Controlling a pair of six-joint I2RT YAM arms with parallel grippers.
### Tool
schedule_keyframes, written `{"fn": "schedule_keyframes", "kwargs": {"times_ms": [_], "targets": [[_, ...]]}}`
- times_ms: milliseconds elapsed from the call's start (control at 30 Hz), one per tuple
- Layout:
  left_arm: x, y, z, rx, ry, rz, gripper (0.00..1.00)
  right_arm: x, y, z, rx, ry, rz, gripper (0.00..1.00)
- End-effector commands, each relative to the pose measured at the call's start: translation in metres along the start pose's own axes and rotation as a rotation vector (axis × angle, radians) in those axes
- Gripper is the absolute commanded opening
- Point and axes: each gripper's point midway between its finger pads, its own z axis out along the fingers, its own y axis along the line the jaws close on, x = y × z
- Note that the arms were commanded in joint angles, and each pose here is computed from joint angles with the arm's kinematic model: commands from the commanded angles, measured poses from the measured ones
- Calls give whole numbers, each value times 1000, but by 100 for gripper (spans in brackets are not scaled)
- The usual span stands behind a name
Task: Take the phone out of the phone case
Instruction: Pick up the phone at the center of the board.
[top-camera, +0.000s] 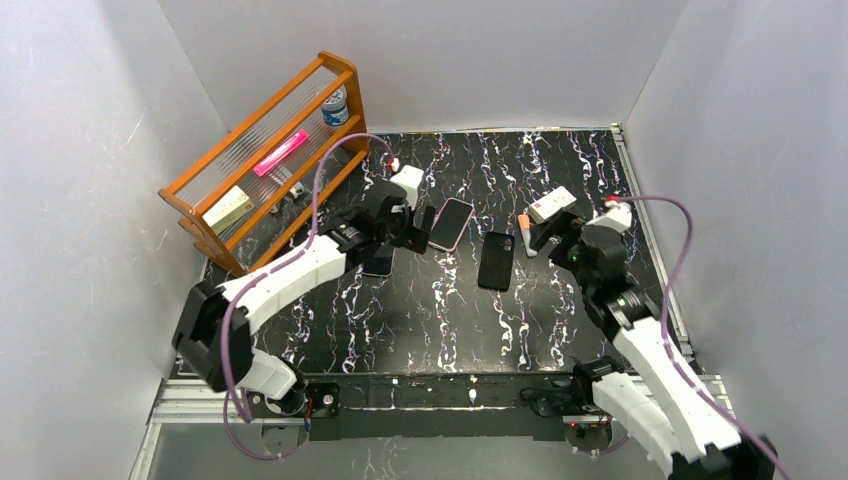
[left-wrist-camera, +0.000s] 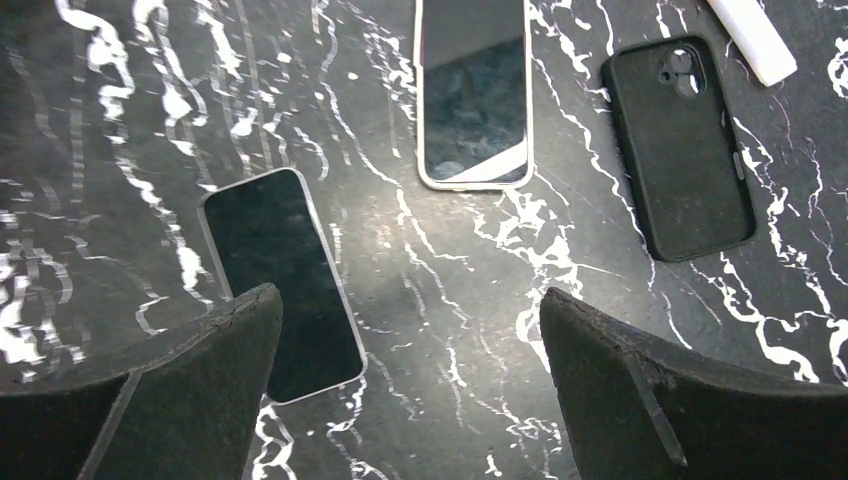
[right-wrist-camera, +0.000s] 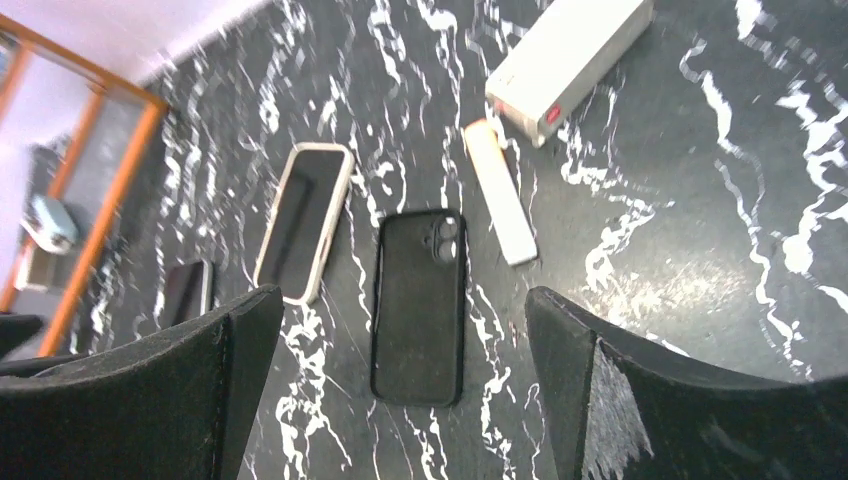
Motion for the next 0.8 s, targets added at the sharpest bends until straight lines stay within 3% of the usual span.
{"fn": "schedule_keyframes", "kwargs": {"times_ms": [0,133,400,767], "targets": [[7,-24,21,80,113,-89,98,-30,-12,-23,-16,-218,-16,99],[20,-28,56,60,194,-68,98,-31,-11,-44,-80,-252,-74,99],[20,-34,120,15,218,-25,98,-32,-12,-63,-141,-323,-88,99],[29,-55,179,29,239,64,98,-22,-11,-54,-141,-274,-107,99]]}}
